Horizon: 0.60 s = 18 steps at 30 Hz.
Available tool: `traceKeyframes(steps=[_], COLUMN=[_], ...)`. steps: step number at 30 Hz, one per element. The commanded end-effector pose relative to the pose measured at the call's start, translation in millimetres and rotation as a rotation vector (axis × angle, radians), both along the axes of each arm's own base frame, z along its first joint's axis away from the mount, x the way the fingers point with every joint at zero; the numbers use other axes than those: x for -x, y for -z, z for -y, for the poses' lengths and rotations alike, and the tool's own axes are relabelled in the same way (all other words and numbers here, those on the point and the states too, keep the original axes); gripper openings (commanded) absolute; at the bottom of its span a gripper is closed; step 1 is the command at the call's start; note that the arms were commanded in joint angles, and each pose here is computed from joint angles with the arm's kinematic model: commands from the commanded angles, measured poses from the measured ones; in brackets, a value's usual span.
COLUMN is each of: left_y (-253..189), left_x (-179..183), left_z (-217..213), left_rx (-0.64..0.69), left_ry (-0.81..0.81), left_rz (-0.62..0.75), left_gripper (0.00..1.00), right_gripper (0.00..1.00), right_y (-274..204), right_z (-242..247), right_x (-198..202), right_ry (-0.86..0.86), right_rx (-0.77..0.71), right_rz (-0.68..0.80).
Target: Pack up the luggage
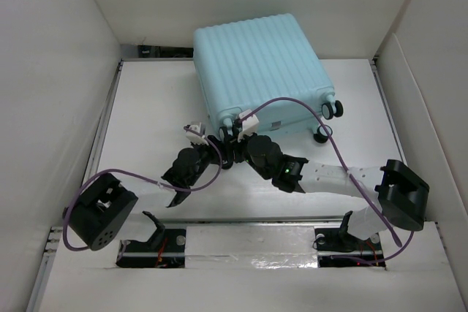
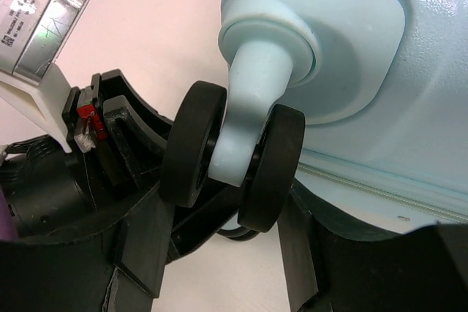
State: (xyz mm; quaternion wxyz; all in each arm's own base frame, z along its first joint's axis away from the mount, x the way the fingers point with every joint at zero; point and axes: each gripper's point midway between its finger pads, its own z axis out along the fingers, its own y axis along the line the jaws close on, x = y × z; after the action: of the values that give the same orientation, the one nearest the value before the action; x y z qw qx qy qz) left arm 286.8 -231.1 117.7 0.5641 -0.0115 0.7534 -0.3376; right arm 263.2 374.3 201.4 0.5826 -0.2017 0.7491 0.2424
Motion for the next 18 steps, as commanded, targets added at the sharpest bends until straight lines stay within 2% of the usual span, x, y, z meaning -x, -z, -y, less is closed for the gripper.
traceKeyframes(steps=[1, 8, 11, 12, 13, 18], left_y=[-84.7, -83.9, -86.2, -89.0, -90.4, -101.0], left_x=[-9.7, -15.3, -22.7, -24.4, -27.7, -34.6], left_z=[28.7, 29.9, 25.3, 24.7, 21.1, 2.9], left_rx=[0.193, 0.206, 0.215, 0.222, 0.227, 0.239], left_ry=[0.068, 0.050, 0.002, -0.007, -0.035, -0.138], left_rz=[0.205, 0.201, 0.206, 0.213, 0.217, 0.238], left_gripper=[0.33, 0.33, 0.19, 0.07, 0.02, 0.00], right_gripper=[0.00, 0.00, 0.00, 0.00, 0.00, 0.00], right_y=[-63.2, -61.5, -64.0, -64.3, -64.2, -63.2], right_z=[-28.0, -26.8, -24.9, -24.1, -23.5, -15.4], right_x=[18.8, 20.2, 21.1, 21.3, 21.8, 21.3], right_ry=[-0.116, -0.120, -0.120, -0.118, -0.120, -0.095], right_rx=[-0.169, -0.167, -0.172, -0.175, -0.175, -0.178], right_rz=[0.080, 0.078, 0.081, 0.081, 0.081, 0.080])
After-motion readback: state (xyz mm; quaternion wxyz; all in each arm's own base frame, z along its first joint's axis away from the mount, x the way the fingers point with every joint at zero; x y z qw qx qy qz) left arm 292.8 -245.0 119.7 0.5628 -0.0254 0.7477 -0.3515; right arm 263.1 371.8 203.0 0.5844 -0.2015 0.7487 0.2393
